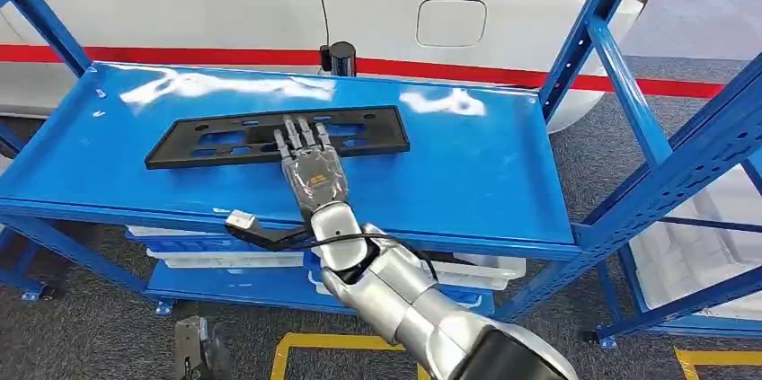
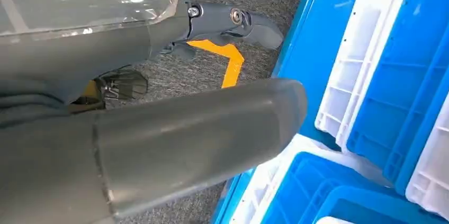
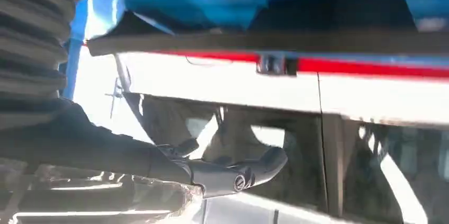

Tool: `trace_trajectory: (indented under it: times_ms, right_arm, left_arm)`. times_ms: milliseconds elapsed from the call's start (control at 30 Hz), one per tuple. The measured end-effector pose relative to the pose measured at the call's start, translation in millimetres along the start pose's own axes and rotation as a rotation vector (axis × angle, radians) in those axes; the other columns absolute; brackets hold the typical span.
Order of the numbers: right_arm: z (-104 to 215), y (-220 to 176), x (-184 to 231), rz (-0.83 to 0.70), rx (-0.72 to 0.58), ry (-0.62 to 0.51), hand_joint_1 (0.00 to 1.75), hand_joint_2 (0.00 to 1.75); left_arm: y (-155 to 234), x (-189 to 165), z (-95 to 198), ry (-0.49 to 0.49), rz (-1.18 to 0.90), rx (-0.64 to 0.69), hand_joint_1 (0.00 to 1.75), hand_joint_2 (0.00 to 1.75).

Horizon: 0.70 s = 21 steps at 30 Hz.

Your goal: Take the parts from the cabinet and place them on the table.

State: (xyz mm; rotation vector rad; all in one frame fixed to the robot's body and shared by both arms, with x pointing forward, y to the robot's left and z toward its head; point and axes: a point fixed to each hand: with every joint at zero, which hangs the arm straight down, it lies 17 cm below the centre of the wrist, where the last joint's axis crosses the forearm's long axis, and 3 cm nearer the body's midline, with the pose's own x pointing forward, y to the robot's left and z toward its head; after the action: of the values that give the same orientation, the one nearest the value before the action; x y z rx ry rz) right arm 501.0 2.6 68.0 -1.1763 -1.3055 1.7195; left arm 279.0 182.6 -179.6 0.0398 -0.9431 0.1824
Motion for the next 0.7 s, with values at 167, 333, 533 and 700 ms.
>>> trace_trajectory:
  times_ms: [167, 333, 533, 700]
  right_arm:
    - [-3.1, -14.3, 4.2, 0.009, -0.045, -0.012, 0.00, 1.75]
    - [-4.0, -27.3, 18.2, 0.013, -0.066, -0.050, 0.00, 1.75]
    - [-1.1, -47.6, 42.5, -0.041, -0.097, -0.102, 0.00, 1.75]
    - [1.2, -53.3, 53.2, -0.050, -0.109, -0.131, 0.00, 1.75]
  left_arm:
    - [-3.9, 0.1, 0.9, 0.000, 0.002, -0.008, 0.00, 0.00]
    - [-9.2, 1.1, 1.0, 0.002, 0.006, -0.023, 0.00, 0.00]
    - [-8.8, 4.6, -0.4, -0.014, -0.026, -0.019, 0.00, 0.00]
    - [-15.1, 10.7, 0.2, -0.049, -0.054, -0.043, 0.00, 0.00]
